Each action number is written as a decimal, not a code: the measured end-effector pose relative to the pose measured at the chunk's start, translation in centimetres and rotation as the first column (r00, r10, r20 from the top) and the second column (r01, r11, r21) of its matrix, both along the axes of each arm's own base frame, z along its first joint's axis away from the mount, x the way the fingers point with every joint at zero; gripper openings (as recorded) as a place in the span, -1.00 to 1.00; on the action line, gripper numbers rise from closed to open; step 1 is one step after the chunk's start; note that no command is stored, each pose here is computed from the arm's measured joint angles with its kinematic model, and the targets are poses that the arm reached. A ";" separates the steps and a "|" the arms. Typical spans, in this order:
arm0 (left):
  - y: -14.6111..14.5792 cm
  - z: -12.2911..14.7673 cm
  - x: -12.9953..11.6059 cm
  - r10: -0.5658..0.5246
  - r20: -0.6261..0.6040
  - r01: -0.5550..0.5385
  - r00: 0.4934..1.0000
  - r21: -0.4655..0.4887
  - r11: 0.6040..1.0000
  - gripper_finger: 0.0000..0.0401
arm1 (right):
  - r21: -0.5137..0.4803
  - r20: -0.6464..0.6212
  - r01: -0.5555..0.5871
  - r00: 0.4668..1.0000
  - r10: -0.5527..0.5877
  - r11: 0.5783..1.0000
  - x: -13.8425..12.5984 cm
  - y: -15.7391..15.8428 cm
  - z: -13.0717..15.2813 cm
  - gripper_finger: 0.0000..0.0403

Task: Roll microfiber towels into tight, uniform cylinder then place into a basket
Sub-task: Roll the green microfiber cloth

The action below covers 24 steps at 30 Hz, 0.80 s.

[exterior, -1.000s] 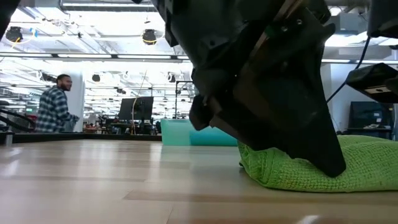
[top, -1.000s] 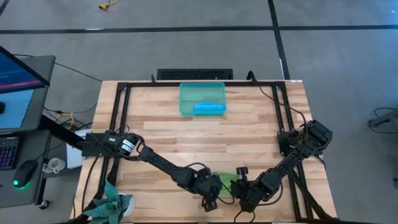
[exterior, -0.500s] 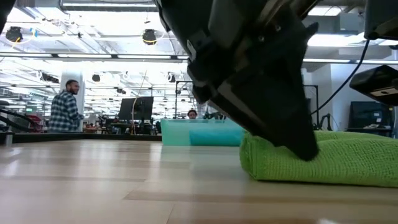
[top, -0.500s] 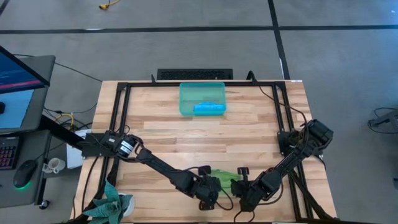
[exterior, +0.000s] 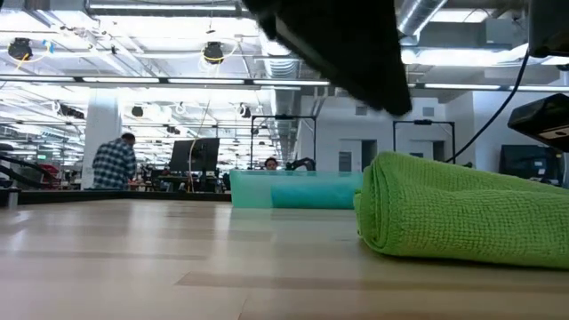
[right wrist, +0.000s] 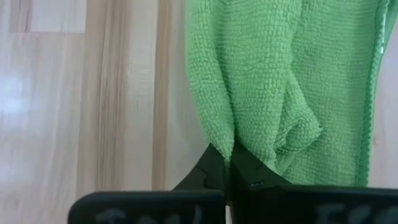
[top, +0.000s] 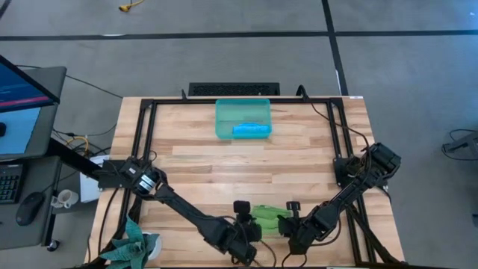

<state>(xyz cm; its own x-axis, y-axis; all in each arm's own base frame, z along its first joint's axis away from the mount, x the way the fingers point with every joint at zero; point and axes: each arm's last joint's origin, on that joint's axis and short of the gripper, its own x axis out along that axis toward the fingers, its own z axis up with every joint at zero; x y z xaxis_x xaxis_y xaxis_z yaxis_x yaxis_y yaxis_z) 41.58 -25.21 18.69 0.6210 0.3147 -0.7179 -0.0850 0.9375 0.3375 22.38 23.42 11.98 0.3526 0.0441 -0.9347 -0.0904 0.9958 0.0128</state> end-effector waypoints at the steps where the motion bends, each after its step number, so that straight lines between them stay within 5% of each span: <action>1: -0.4 0.2 -0.1 -0.018 0.009 0.018 1.000 0.023 1.000 -0.41 | 0.001 0.000 0.000 1.000 0.000 1.000 0.0 0.0 0.0 -0.95; 9: -1.8 0.4 -0.3 -0.105 0.036 0.103 0.994 0.051 0.993 -0.41 | 0.009 0.007 0.002 1.000 -0.002 1.000 0.1 0.1 0.0 -0.93; 15: -1.0 -0.4 0.2 -0.163 -0.041 0.160 0.986 -0.063 0.985 -0.39 | 0.027 0.006 0.010 1.000 -0.011 1.000 0.1 0.2 0.0 -0.92; 24: -0.5 -2.7 1.8 -0.234 -0.066 0.224 0.970 -0.131 0.966 -0.05 | 0.035 0.008 0.022 1.000 -0.022 0.999 0.1 0.2 0.1 -0.94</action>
